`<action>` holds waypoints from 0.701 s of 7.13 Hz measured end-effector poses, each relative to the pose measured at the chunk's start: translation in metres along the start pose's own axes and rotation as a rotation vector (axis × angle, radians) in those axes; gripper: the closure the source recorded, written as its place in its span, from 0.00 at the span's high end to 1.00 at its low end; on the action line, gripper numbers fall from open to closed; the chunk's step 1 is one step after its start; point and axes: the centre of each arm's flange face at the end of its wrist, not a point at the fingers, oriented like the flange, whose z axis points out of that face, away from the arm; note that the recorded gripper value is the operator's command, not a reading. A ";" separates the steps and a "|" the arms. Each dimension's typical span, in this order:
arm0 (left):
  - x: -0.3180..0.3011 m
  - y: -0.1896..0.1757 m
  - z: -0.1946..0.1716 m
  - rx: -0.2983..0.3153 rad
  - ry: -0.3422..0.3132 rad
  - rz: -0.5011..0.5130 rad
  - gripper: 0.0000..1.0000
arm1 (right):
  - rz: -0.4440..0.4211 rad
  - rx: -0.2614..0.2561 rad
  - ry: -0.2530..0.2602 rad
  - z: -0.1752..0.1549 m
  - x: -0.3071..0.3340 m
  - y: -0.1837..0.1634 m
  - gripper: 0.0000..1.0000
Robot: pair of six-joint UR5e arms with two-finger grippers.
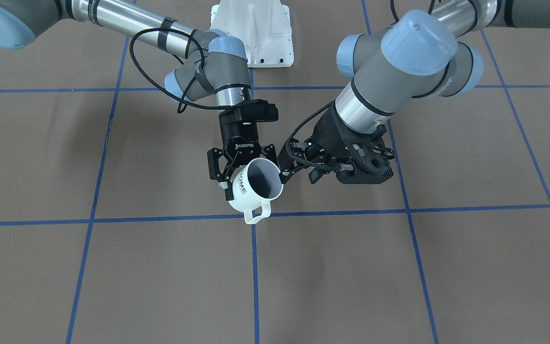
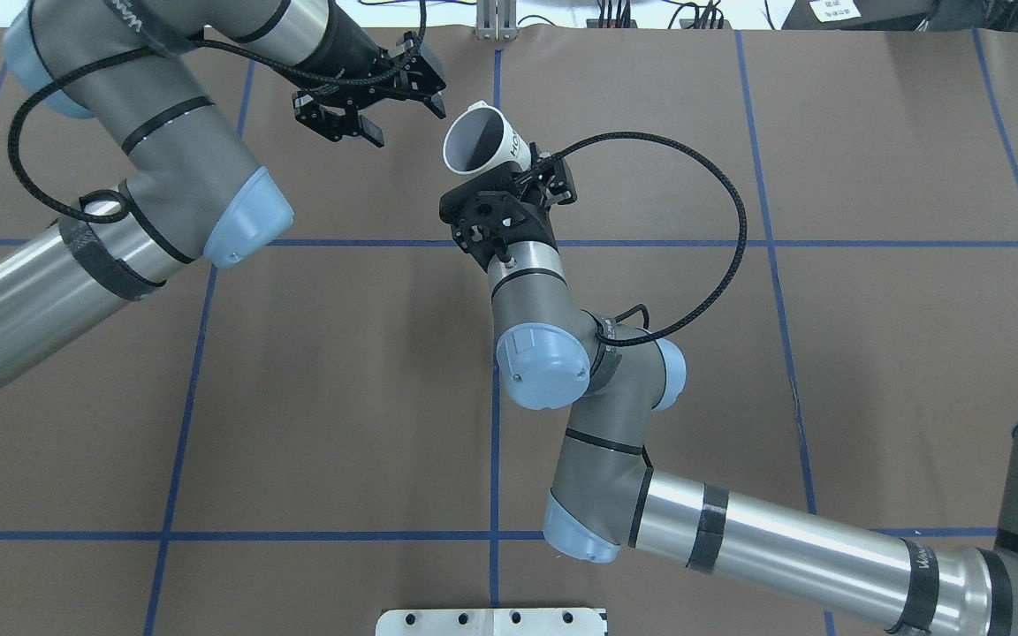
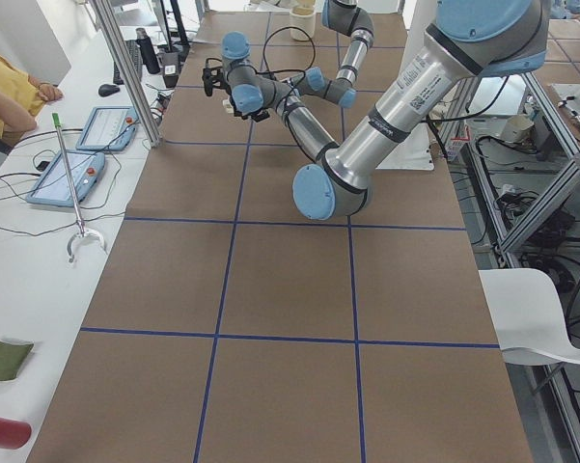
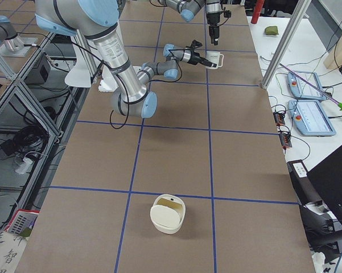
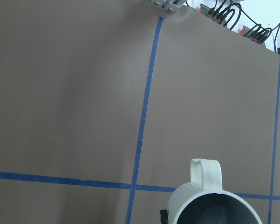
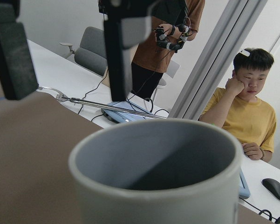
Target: Left arm hands cup to right arm to dump lemon
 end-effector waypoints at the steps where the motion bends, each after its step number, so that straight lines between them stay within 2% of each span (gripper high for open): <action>1: 0.002 0.004 0.003 -0.006 0.003 0.005 0.49 | 0.004 0.003 -0.005 -0.003 -0.003 -0.002 0.00; 3: 0.003 0.010 0.008 -0.017 0.004 0.010 0.35 | 0.013 0.009 -0.014 -0.008 -0.008 -0.004 0.00; 5: 0.003 0.013 0.012 -0.023 0.002 0.013 0.34 | 0.018 0.011 -0.017 -0.010 -0.009 -0.005 0.00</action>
